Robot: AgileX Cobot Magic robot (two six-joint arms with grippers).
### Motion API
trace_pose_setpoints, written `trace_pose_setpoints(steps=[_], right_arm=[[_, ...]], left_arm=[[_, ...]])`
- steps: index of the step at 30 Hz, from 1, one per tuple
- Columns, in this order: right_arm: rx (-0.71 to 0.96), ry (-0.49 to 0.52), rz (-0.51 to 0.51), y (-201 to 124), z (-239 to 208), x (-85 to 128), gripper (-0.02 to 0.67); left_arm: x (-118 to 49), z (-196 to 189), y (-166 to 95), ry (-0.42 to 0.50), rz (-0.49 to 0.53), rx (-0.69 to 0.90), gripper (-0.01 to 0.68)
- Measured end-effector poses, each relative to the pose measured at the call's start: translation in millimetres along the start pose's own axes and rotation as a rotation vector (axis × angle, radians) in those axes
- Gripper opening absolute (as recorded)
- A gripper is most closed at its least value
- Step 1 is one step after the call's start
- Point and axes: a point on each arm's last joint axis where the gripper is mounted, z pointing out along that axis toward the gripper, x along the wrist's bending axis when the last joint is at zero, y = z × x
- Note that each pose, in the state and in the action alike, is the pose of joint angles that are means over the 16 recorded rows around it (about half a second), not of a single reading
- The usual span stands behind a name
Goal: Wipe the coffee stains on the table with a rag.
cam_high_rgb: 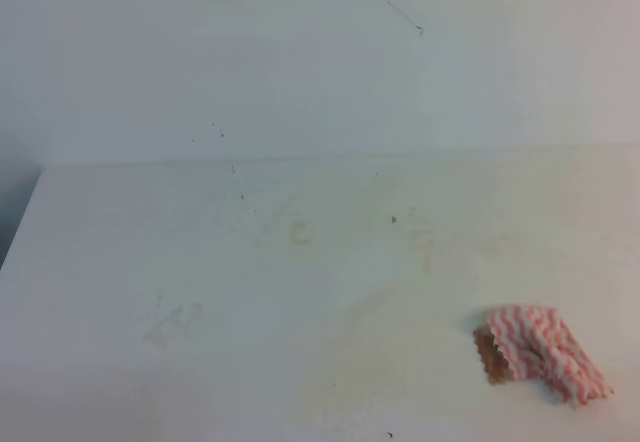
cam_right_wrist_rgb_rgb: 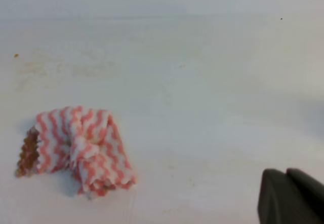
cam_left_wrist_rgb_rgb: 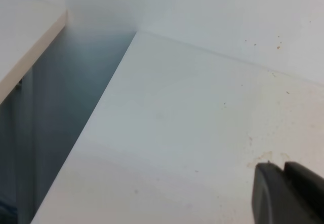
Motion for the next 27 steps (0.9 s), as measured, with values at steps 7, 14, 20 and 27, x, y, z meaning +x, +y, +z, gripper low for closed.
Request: trace_pose_setpoints(steps=[7, 14, 20, 27], right_arm=[[0.000, 0.000, -0.001, 0.0, 0.0, 0.0, -0.002], [0.000, 0.000, -0.001, 0.0, 0.0, 0.0, -0.002], [0.000, 0.000, -0.001, 0.0, 0.0, 0.0, -0.002], [0.000, 0.000, -0.001, 0.0, 0.0, 0.0, -0.002]], left_arm=[[0.2, 0.1, -0.5, 0.000, 0.000, 0.000, -0.002], [0.2, 0.1, -0.5, 0.000, 0.000, 0.000, -0.002], [0.1, -0.2, -0.4, -0.001, 0.000, -0.003, -0.002], [0.0, -0.5, -0.2, -0.003, 0.000, -0.006, -0.002]])
